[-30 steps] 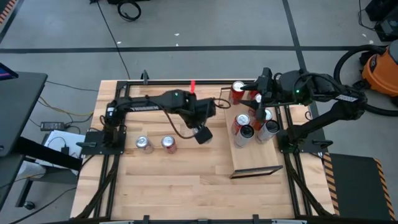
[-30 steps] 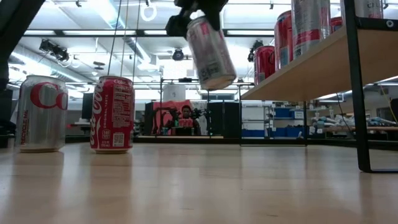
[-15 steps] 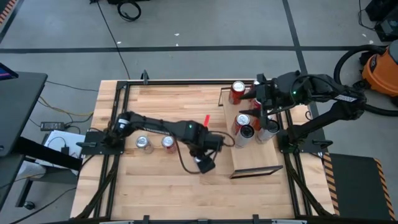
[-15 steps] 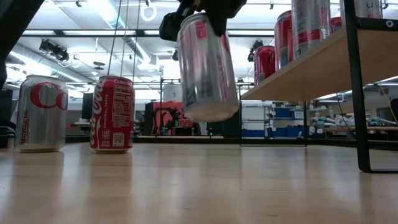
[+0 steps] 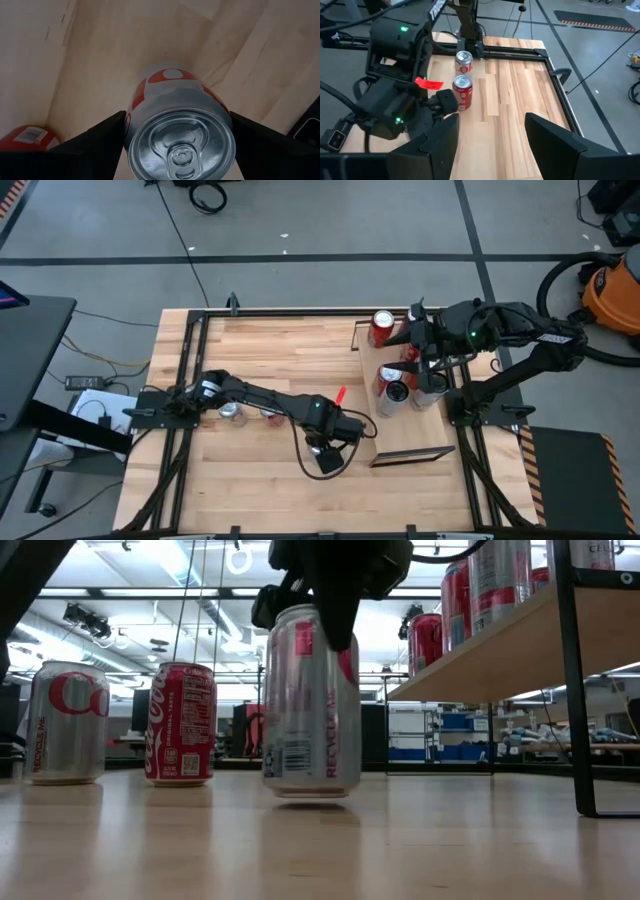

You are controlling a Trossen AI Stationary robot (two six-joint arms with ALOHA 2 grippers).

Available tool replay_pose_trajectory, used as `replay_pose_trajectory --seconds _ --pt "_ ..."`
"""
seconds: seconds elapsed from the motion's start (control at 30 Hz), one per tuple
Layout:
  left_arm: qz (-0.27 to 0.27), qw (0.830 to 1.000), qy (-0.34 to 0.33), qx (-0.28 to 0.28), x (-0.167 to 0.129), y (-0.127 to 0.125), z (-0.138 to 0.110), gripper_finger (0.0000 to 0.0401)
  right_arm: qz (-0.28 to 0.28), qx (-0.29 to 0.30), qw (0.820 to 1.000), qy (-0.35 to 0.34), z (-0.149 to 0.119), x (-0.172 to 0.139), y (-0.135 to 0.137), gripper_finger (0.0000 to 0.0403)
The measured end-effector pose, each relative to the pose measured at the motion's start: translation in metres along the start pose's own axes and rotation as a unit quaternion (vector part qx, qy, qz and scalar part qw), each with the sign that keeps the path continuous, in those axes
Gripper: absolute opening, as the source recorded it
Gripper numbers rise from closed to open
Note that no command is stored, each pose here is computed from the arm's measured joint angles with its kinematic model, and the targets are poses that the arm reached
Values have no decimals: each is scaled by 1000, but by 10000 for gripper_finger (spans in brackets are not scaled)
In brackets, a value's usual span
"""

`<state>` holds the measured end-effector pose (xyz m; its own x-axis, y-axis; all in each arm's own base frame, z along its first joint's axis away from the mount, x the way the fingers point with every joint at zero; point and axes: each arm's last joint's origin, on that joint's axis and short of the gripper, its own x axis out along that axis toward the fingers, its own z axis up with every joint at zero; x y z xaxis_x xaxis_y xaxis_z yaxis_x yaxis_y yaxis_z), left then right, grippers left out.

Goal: Place canned beverage on shelf
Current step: Put the top red silver soda can on the shelf

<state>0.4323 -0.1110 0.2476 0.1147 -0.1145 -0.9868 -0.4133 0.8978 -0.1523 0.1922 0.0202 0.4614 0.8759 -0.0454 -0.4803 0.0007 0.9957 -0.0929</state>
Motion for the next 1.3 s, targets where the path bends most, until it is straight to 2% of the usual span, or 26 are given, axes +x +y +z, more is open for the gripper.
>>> replay_pose_trajectory --seconds 0.33,0.47,0.63,0.77,0.93,1.07,1.3 --pt "-1 1000 -1 -15 2 2 3 374 8 -6 1000 -1 0 -1 5 236" --pt "-2 1000 -2 -26 0 2 3 385 12 -3 1000 -2 0 -1 7 236" --pt "-23 999 -31 -26 -21 -3 7 387 13 -2 1000 -2 0 -1 9 236" --pt "-14 998 -59 -22 -45 -4 6 387 22 -2 1000 0 0 0 11 236" --pt "10 998 -54 4 -64 2 -2 383 51 17 999 1 1 1 16 236" --pt "69 996 -48 40 -73 7 -15 372 82 39 996 0 1 0 22 236" --pt "102 981 -132 101 -112 7 -36 350 112 78 990 34 2 19 39 236"
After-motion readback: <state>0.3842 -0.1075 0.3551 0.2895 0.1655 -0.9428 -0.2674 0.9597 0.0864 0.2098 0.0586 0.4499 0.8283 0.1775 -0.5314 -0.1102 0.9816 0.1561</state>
